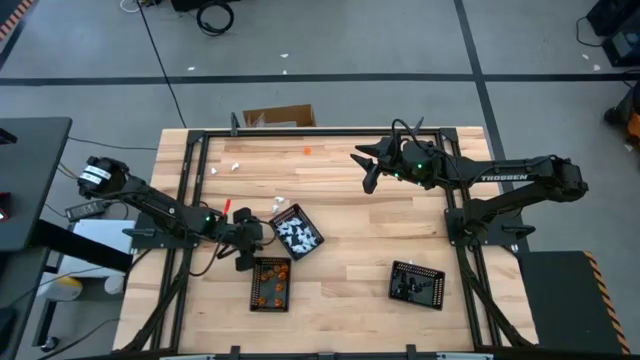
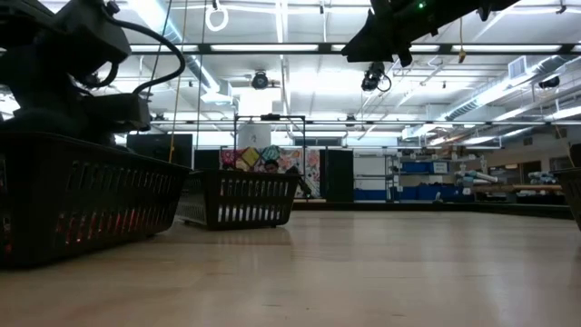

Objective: Sort Halloween decoration
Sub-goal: Put the white ghost toy into the middle black basket

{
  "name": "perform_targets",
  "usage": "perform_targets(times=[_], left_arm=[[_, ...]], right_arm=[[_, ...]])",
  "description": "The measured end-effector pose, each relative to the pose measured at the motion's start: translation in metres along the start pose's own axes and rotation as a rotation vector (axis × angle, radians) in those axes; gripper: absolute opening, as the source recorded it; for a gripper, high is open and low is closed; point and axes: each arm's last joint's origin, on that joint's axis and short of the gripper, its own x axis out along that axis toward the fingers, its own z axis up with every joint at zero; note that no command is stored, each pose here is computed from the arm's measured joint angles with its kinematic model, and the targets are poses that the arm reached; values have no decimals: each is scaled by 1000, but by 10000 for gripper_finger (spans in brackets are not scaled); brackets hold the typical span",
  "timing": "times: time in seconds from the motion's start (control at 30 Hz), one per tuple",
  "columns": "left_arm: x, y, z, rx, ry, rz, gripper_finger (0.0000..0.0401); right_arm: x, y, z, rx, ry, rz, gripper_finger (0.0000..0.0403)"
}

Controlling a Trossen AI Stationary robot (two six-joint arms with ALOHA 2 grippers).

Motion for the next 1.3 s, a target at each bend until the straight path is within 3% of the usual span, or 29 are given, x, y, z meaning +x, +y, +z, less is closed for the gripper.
perform_targets(times=[0.63, 0.77, 1.03, 1.3], left_arm=[[-21, -5, 22, 64, 170, 99, 50], [-23, -5, 25, 6, 158, 124, 41], [-25, -6, 28, -286, 128, 160, 104], [-23, -8, 17, -392, 155, 155, 180]], right_arm=[[0, 0, 0, 0, 1, 0, 135], [0, 1, 0, -1, 0, 3, 135], [0, 0, 0, -3, 3, 2, 135], [0, 0, 0, -21, 3, 2, 135]])
